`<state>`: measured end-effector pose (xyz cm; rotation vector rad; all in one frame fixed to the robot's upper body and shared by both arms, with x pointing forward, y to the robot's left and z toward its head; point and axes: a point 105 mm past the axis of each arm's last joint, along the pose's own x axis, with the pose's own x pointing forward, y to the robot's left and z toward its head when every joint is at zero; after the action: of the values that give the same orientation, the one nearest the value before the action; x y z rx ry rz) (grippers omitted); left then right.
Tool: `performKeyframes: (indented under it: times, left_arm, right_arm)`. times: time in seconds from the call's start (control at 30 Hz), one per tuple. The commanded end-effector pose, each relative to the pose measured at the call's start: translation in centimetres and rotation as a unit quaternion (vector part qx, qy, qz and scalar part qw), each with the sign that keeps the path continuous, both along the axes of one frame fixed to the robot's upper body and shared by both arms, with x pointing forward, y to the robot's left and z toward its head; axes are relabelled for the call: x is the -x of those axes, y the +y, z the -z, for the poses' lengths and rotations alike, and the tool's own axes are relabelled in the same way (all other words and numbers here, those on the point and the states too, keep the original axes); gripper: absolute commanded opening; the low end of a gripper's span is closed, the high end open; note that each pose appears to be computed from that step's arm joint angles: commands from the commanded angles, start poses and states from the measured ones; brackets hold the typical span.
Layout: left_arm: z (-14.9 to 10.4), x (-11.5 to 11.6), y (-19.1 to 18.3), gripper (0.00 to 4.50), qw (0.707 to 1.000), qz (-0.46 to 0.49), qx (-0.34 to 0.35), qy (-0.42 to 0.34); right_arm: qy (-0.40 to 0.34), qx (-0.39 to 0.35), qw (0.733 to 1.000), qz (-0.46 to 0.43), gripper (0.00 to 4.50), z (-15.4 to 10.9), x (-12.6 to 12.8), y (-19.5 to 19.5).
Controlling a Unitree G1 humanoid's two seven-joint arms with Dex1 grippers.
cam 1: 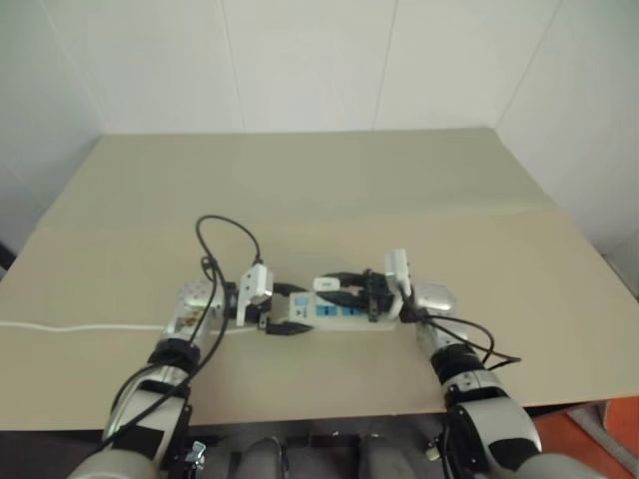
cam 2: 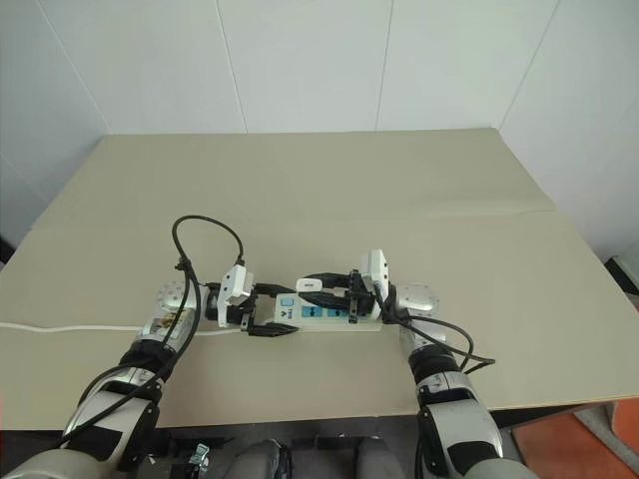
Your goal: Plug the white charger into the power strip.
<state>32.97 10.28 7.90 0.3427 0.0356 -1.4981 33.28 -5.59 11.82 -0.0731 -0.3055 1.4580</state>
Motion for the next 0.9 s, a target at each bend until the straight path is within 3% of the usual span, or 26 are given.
performKeyframes:
  times: [0.03,0.9]
  left_arm:
    - [2.3,1.0,0.4,3.28,0.998,0.014,-0.045,0.034]
    - [2.3,1.1,0.6,3.28,0.998,0.020,-0.050,0.037]
  right_arm:
    - [0.022,0.029,0.999,-0.004,1.11,1.9,0.2,-0.2]
    - [0.136,0.104,0.983,0.061,1.11,6.9,-0.7,-1.6]
